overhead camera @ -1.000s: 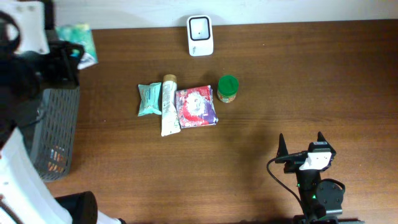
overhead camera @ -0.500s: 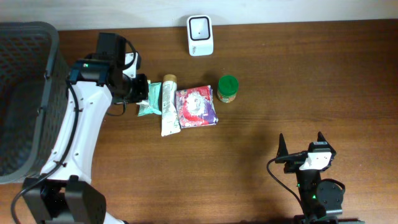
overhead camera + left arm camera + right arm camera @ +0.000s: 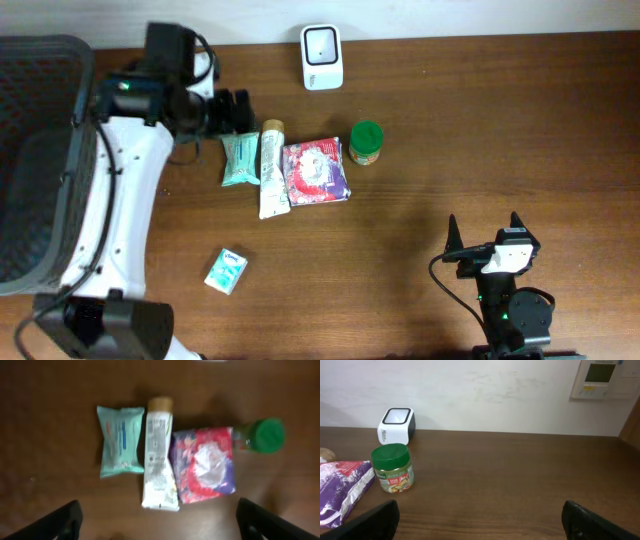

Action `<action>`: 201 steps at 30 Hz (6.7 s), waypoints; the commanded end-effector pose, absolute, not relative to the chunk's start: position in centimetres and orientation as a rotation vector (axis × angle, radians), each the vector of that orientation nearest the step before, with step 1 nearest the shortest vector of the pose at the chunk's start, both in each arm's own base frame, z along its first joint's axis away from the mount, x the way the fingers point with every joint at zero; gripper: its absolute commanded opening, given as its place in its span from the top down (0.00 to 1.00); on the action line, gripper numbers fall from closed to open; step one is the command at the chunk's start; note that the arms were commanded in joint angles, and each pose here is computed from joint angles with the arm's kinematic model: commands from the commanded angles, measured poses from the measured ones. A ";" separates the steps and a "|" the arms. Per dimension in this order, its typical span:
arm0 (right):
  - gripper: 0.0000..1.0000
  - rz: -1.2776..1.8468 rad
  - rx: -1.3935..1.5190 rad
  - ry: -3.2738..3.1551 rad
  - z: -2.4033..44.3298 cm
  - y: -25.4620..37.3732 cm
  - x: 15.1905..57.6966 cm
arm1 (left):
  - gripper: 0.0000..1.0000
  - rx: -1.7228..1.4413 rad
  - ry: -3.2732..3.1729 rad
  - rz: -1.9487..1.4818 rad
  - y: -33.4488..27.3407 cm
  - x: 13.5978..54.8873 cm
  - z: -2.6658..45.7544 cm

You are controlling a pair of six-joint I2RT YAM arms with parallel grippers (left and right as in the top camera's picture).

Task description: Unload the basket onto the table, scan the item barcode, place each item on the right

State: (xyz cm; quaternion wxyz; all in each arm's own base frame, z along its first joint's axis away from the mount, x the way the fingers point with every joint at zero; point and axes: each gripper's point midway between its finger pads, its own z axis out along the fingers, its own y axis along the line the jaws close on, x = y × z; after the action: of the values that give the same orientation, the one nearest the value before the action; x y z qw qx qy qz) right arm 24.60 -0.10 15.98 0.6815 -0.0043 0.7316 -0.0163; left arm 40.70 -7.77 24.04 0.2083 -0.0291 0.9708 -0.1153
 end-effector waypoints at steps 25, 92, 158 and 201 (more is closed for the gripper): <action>0.01 -0.046 0.007 1.647 15.6 -0.4 24.6 | 0.09 0.074 3.228 0.150 -8.3 20.7 9.7; 0.01 -0.046 0.007 1.647 15.6 -0.4 24.6 | 0.01 -0.665 1.874 0.211 20.8 33.1 42.7; 0.01 -0.046 0.007 1.647 15.6 -0.4 24.6 | 1.00 -0.746 2.268 -0.015 20.5 34.9 39.8; 0.01 -0.046 0.007 1.647 15.6 -0.4 24.6 | 0.00 -0.239 2.691 0.185 -2.8 45.6 27.2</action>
State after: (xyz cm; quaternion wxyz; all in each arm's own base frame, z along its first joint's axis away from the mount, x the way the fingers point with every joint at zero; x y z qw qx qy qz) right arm 24.60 -0.10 15.98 0.6815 -0.0041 0.7316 -0.0159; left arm 45.90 -4.40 21.02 0.1488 -0.0497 0.9847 0.0754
